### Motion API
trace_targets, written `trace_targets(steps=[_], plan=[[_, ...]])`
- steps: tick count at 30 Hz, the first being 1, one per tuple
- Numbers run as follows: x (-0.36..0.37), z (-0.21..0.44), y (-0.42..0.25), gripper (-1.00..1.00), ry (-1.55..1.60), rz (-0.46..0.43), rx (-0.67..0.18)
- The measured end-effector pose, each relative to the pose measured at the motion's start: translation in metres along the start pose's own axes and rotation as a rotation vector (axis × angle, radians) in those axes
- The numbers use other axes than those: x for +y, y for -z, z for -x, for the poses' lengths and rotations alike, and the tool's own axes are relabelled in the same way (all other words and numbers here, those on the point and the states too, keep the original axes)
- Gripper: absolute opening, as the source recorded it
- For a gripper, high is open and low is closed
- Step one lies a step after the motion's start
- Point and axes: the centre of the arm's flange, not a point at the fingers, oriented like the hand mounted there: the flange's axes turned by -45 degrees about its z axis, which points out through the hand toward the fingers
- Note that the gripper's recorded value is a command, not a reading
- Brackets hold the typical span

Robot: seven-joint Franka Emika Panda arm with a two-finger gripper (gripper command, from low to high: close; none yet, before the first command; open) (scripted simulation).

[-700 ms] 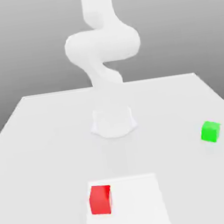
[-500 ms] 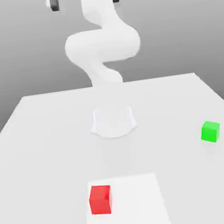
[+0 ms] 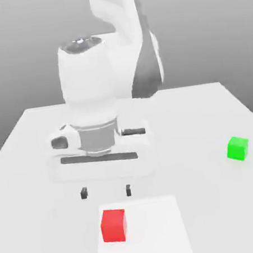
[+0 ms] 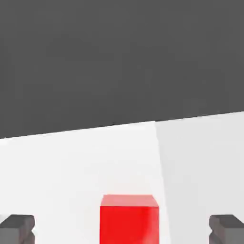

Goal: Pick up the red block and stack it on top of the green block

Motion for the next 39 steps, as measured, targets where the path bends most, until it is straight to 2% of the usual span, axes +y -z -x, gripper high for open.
trace_targets(steps=[5, 6, 13, 19, 27, 32, 39], plan=[[0.0, 0.005, -0.056, 0.0, 0.0, 0.001, -0.016], [0.0, 0.005, -0.065, -1.0, 0.0, 0.001, -0.016], [0.0, 0.006, -0.066, -1.0, 0.0, 0.001, -0.016], [-0.004, 0.005, -0.011, -1.0, 0.01, 0.0, -0.016], [-0.173, 0.054, 0.013, -1.0, 0.499, -0.025, -0.015], [-0.255, 0.117, 0.023, -1.0, 0.797, -0.032, -0.017], [-0.33, 0.228, 0.034, -1.0, 1.204, -0.025, -0.017]])
